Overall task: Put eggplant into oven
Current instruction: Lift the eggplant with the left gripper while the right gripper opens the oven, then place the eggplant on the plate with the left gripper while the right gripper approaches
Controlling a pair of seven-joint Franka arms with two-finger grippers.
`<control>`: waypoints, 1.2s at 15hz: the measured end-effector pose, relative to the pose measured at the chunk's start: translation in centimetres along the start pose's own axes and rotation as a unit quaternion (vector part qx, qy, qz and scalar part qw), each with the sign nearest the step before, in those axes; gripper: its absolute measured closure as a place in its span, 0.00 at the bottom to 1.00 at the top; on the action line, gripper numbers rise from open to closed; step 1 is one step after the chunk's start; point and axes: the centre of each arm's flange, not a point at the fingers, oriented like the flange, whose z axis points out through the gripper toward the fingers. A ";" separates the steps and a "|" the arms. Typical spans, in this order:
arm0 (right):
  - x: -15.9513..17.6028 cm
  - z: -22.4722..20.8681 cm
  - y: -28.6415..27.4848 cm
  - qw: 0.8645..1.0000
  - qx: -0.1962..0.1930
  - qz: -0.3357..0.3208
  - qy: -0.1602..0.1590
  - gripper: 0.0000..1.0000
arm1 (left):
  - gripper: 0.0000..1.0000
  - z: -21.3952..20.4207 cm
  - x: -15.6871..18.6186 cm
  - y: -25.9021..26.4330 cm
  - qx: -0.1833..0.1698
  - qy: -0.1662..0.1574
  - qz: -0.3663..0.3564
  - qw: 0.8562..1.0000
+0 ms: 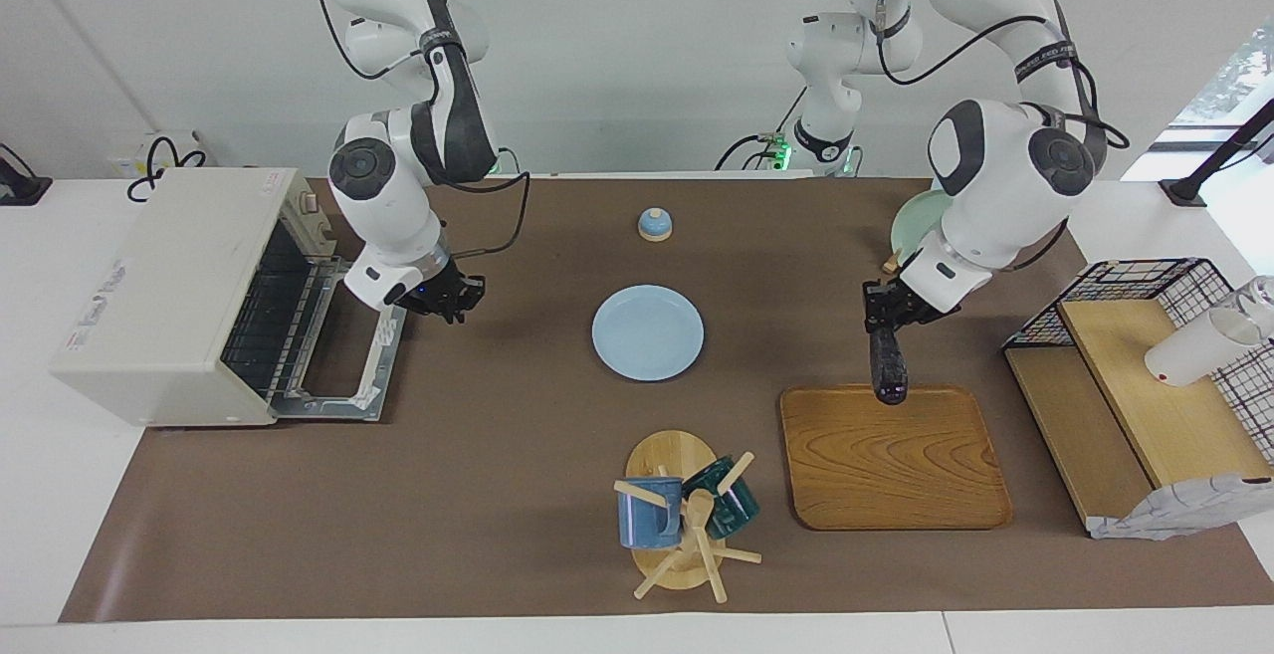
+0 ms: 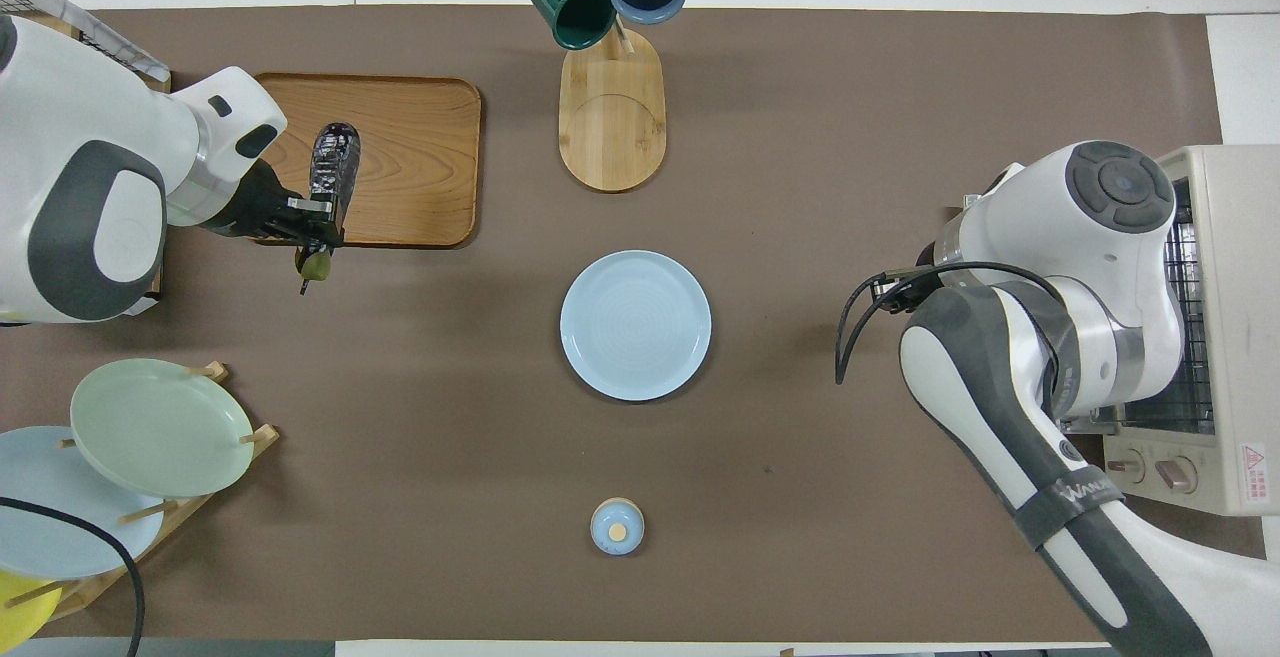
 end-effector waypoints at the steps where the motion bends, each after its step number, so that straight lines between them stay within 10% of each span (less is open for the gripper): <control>1: 0.0 0.0 0.1 1.000 0.000 0.001 0.000 0.64 | 0.72 -0.5 -0.8 1.2 -0.002 -0.006 -0.004 1.000; 10: 0.2 -0.3 0.1 1.000 0.000 0.001 0.004 0.45 | 0.72 8.4 -10.5 23.6 -0.009 0.018 -0.035 0.999; 18: 0.2 -0.4 0.1 1.000 0.000 0.001 0.004 0.41 | 0.72 19.5 -14.2 29.3 -0.021 0.047 -0.047 0.998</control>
